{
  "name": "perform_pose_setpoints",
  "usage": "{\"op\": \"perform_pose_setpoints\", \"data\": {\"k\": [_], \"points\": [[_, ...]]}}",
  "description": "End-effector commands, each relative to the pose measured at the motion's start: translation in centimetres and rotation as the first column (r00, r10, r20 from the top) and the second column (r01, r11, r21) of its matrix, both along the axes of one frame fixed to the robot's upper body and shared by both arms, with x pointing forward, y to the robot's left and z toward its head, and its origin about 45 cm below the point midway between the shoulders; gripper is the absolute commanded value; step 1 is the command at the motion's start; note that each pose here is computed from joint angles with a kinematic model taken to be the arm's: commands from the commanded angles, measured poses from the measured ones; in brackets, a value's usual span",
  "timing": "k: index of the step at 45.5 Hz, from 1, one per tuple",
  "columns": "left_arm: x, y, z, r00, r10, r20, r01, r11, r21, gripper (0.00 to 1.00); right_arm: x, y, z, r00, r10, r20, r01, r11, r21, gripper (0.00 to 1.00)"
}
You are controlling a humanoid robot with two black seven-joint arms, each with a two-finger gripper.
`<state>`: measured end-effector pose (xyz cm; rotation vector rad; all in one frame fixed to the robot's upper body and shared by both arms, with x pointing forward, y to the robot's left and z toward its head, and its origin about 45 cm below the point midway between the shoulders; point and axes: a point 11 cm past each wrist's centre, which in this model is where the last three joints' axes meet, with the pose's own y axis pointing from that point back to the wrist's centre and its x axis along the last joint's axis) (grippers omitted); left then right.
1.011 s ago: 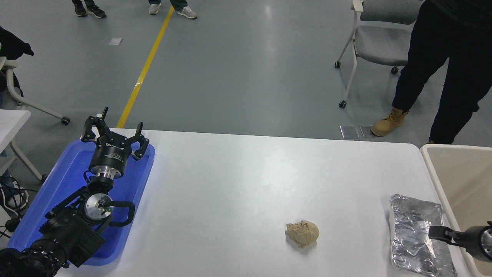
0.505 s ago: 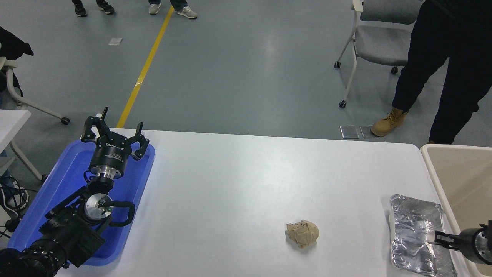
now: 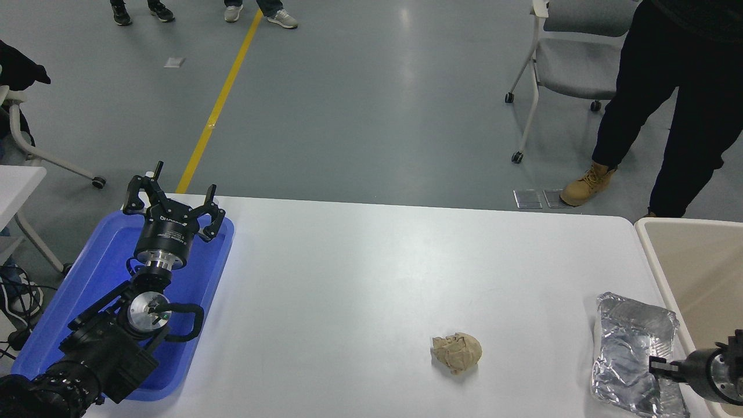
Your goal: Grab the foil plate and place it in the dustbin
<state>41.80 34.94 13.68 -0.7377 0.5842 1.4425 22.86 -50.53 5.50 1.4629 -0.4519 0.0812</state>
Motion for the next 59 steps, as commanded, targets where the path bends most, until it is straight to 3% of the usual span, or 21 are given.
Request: {"op": "perform_pose_setpoints", "data": {"k": [1,28,59], "points": [[0.0,0.0,0.1,1.0,-0.001,0.001,0.001,1.0,0.0,1.0,0.1,-0.6,0.6,1.0,-0.007,0.009,0.007,1.0,-0.008,0.0],[0.0,0.0,0.1,1.0,-0.001,0.001,0.001,1.0,0.0,1.0,3.5,-0.4,8.2,0.995,-0.021,0.098,0.009,0.993,0.118,0.0],[0.0,0.0,0.1,1.0,-0.001,0.001,0.001,1.0,0.0,1.0,10.2,-0.1,24.3,0.985,0.043,0.168,-0.068,0.987,0.146,0.0]]}}
